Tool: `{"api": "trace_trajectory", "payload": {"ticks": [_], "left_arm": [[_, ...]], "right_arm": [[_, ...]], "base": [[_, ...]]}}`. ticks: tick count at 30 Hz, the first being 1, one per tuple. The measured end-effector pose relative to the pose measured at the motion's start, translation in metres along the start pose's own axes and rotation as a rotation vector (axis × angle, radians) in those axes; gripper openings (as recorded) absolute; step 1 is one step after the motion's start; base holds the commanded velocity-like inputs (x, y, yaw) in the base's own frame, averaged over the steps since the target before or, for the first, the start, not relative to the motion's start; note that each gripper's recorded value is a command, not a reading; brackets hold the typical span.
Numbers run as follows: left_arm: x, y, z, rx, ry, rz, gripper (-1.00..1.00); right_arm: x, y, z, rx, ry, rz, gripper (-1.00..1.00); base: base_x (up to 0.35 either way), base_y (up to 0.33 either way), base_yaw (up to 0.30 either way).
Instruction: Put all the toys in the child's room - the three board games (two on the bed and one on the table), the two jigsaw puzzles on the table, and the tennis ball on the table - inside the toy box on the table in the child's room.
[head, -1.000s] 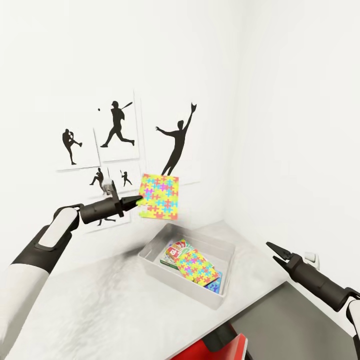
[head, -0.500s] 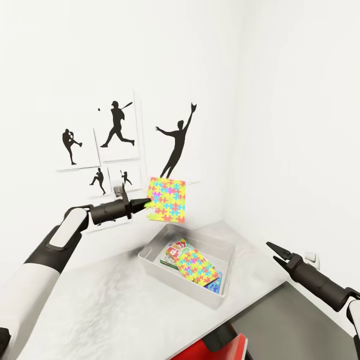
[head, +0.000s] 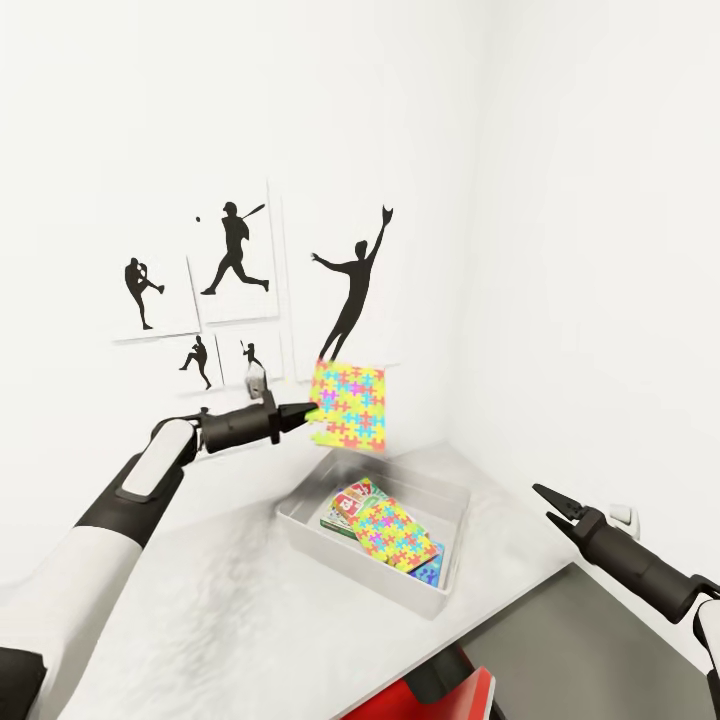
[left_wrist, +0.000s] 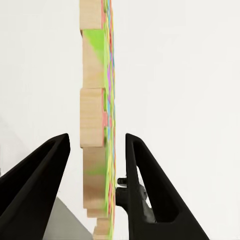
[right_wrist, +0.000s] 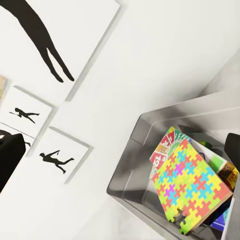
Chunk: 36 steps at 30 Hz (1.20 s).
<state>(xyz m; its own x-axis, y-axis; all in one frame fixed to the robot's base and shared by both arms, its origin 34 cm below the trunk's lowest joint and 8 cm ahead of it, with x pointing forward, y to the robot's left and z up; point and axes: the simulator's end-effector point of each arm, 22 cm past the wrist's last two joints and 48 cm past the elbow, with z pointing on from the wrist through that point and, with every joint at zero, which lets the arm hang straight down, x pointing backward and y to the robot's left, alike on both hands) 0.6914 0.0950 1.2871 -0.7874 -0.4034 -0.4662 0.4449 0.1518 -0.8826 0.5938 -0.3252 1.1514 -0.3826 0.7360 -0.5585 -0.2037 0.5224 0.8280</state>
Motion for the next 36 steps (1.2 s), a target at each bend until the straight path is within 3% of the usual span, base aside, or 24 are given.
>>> {"api": "trace_trajectory", "payload": {"ticks": [12, 16, 22, 25, 36], "left_arm": [[0.014, 0.021, 0.02, -0.071, 0.016, -0.039, -1.0], [0.011, 0.033, 0.027, -0.11, -0.017, -0.047, -1.0], [0.026, 0.062, 0.045, -0.148, -0.028, -0.132, -1.0], [0.03, 0.069, 0.053, -0.157, -0.044, -0.15, -1.0], [0.048, 0.09, 0.083, -0.232, -0.072, -0.107, -1.0]], "right_arm": [[0.0, 0.0, 0.0, 0.0, 0.0, 0.0, 1.0], [0.0, 0.0, 0.0, 0.0, 0.0, 0.0, 1.0], [0.0, 0.0, 0.0, 0.001, 0.0, -0.001, 1.0], [-0.001, 0.0, 0.0, 0.0, 0.0, -0.001, 1.0], [0.0, 0.0, 0.0, 0.001, 0.0, -0.001, 1.0]], "base": [[0.0, 0.0, 0.0], [0.0, 0.0, 0.0], [0.0, 0.0, 0.0], [0.0, 0.0, 0.0], [0.0, 0.0, 0.0]]}}
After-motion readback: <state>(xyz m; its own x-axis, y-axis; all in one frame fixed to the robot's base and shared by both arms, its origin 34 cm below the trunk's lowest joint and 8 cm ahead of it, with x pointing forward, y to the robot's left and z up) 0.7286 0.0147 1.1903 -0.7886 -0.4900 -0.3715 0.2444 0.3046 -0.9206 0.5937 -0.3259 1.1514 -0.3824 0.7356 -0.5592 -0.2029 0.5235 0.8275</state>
